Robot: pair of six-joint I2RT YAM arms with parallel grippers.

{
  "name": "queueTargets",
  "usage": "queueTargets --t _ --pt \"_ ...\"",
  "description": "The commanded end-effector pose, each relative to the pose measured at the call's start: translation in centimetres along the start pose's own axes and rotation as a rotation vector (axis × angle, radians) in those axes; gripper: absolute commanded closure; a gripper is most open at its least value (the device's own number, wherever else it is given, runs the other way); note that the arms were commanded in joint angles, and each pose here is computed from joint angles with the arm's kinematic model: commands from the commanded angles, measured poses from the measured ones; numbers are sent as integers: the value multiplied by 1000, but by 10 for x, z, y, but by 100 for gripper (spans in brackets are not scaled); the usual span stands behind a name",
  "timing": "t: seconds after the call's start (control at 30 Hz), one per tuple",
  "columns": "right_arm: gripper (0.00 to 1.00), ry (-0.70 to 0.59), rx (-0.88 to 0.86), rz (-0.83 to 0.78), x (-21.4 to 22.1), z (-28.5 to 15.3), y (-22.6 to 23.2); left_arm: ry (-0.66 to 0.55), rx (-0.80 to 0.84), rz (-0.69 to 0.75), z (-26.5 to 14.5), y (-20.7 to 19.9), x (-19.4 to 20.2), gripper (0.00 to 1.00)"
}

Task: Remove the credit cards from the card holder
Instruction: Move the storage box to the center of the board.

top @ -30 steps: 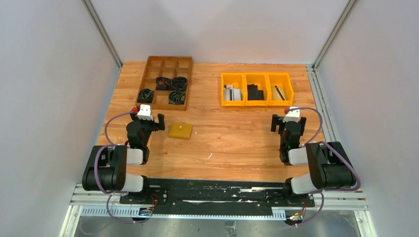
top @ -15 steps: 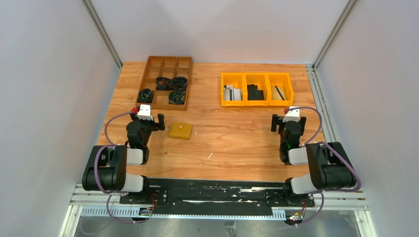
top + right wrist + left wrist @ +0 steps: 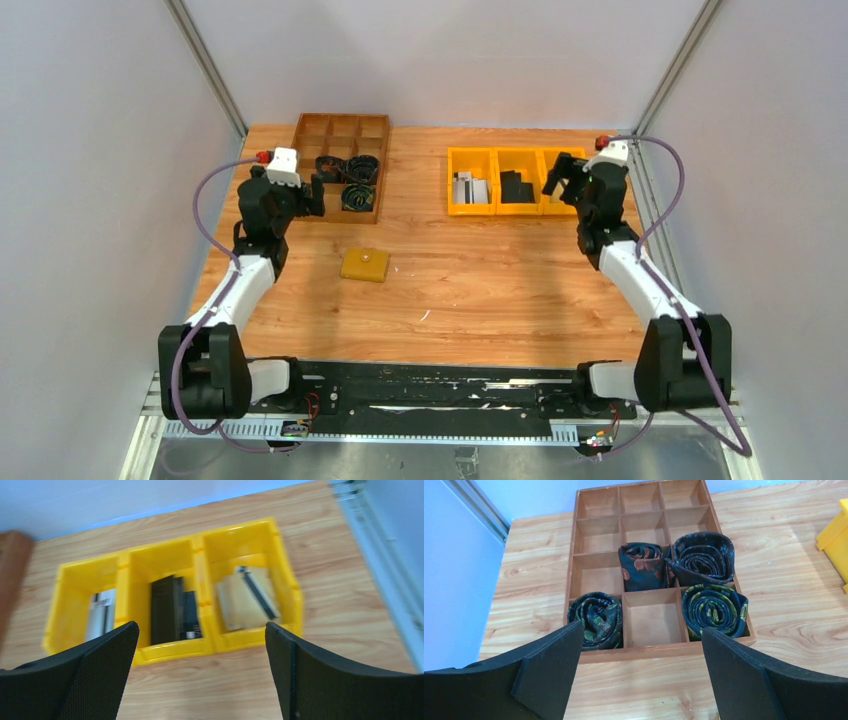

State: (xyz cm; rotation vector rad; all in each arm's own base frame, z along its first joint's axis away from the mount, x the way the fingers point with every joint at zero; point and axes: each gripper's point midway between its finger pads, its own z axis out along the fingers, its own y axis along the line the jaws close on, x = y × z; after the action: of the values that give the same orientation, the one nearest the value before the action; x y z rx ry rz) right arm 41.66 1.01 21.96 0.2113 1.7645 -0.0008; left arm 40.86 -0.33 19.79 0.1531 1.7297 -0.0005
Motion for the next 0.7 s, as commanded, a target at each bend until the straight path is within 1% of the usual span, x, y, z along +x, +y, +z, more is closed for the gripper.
queueTargets --t 0.0,0.07,0.1,0.2,0.33,0.43,0.6,0.67 --pt "0 204 -251 149 15 17 61 271 55 -6 -16 -2 30 0" --pt "0 289 -193 59 22 32 72 325 71 -20 -19 -4 27 0" --pt "2 328 -168 12 30 39 78 348 74 -28 -21 -4 26 0" --pt "12 378 -136 -107 49 59 104 408 83 -29 -28 -4 23 0" --pt "23 423 -133 -200 73 80 138 484 116 10 -43 -5 26 0" --pt "28 432 -110 -215 80 92 149 510 128 39 -52 -5 28 0" --pt "35 433 -80 -211 90 104 152 539 164 64 -62 -9 33 0" --pt "39 427 -71 -213 93 107 152 547 185 69 -65 -12 35 0"
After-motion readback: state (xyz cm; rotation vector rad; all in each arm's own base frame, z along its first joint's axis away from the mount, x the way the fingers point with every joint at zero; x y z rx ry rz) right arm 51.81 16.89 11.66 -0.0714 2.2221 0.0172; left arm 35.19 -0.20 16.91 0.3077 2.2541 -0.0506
